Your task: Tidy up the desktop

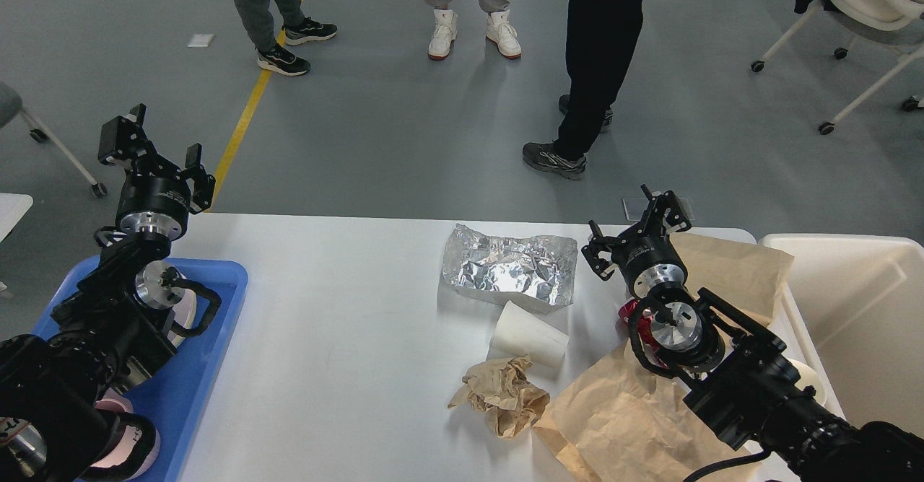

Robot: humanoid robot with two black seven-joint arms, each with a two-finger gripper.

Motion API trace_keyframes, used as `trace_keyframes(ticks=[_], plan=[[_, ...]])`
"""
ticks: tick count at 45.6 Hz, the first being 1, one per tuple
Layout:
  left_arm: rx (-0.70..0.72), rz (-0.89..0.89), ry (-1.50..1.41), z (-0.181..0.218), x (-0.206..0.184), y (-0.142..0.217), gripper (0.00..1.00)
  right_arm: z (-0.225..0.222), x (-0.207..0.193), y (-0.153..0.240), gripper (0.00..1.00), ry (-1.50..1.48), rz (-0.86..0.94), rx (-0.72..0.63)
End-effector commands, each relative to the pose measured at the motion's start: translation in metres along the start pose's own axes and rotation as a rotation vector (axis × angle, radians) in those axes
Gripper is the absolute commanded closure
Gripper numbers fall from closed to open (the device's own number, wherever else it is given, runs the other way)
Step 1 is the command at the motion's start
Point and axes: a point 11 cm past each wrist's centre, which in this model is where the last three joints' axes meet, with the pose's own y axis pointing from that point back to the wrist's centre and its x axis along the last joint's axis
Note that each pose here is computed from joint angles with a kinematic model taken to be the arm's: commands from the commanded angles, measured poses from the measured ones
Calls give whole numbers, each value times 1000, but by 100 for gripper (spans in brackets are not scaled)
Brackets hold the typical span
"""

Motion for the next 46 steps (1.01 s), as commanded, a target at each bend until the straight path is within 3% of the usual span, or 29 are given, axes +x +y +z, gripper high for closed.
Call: trace_keyframes(ticks=[1, 46], plan=[[-10, 10, 14, -6, 2, 6, 4, -1, 0, 0, 0, 1, 1, 1], [-5, -7, 7, -7, 1, 7, 4, 0, 0, 0, 0, 0, 0, 0]])
